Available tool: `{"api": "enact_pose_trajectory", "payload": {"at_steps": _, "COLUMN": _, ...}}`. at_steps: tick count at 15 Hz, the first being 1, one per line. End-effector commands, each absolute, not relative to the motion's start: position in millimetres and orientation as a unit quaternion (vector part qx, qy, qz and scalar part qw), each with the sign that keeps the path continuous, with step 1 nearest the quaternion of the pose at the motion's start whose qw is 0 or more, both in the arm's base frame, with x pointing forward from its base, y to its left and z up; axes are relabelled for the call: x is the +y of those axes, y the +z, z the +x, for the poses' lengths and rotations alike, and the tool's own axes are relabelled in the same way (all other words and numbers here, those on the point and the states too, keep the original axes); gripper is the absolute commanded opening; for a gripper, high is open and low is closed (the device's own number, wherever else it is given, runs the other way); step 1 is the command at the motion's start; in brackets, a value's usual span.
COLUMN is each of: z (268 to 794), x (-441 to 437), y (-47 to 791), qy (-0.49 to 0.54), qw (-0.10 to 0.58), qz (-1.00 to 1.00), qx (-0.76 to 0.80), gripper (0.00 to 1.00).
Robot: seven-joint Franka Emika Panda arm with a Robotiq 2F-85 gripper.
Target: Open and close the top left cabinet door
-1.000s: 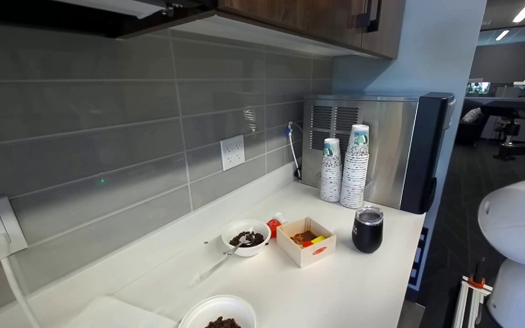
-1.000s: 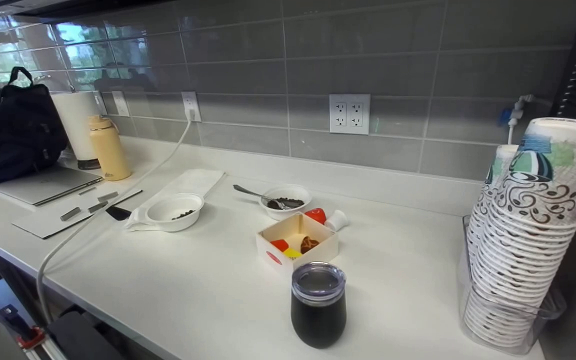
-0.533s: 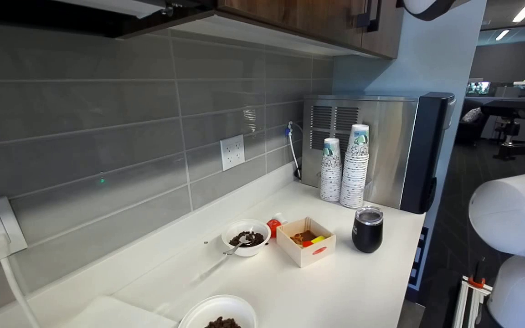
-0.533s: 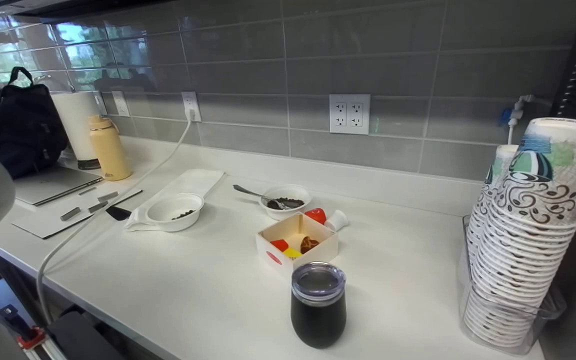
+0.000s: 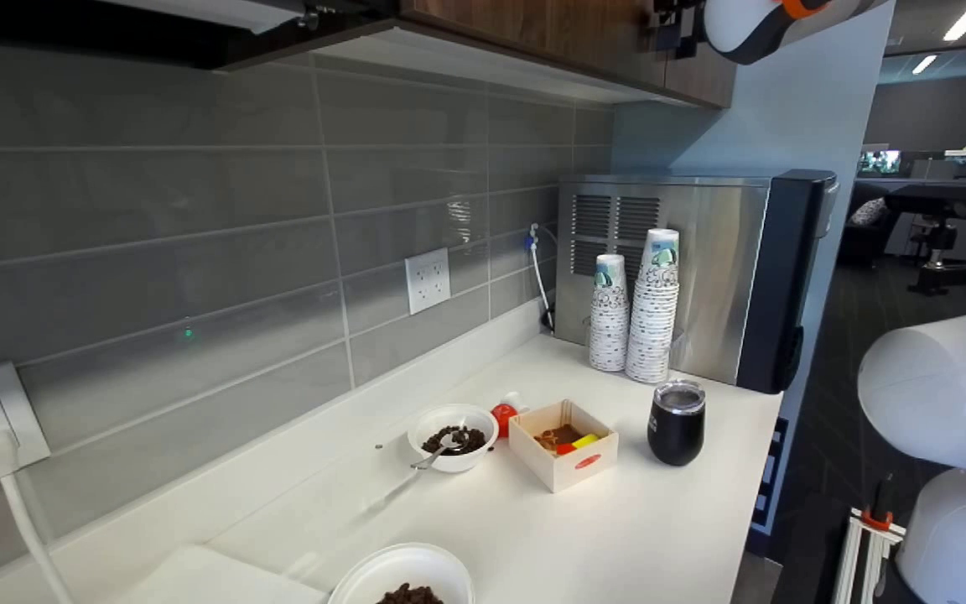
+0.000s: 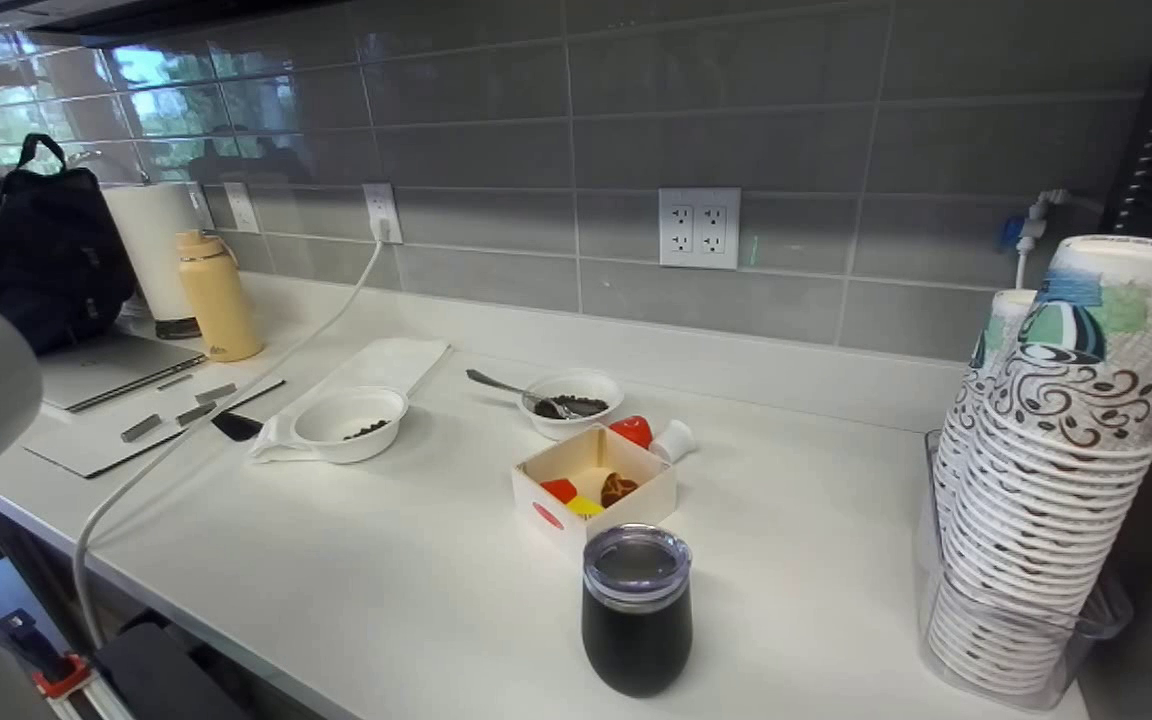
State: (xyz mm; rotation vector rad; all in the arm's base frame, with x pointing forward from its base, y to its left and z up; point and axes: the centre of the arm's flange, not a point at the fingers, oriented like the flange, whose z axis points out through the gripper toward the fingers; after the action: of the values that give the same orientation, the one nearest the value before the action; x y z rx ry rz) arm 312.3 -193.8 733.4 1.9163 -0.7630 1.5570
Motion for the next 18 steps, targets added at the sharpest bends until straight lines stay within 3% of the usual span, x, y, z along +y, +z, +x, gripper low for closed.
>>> {"api": "enact_pose_trajectory", "payload": {"at_steps": 1, "z": 334, "x": -214, "y": 744, "qy": 0.591, "qw": 0.275, "qz": 0.697, "qx": -0.299, "gripper": 1.0}}
{"api": "enact_pose_trajectory", "payload": {"at_steps": 10, "z": 337, "x": -254, "y": 749, "qy": 0.576, "qw": 0.303, "qz": 0.684, "qx": -0.33, "gripper": 1.0}}
{"api": "enact_pose_trajectory", "payload": {"at_steps": 18, "z": 287, "x": -250, "y": 752, "qy": 0.558, "qw": 0.311, "qz": 0.691, "qx": -0.339, "gripper": 1.0}}
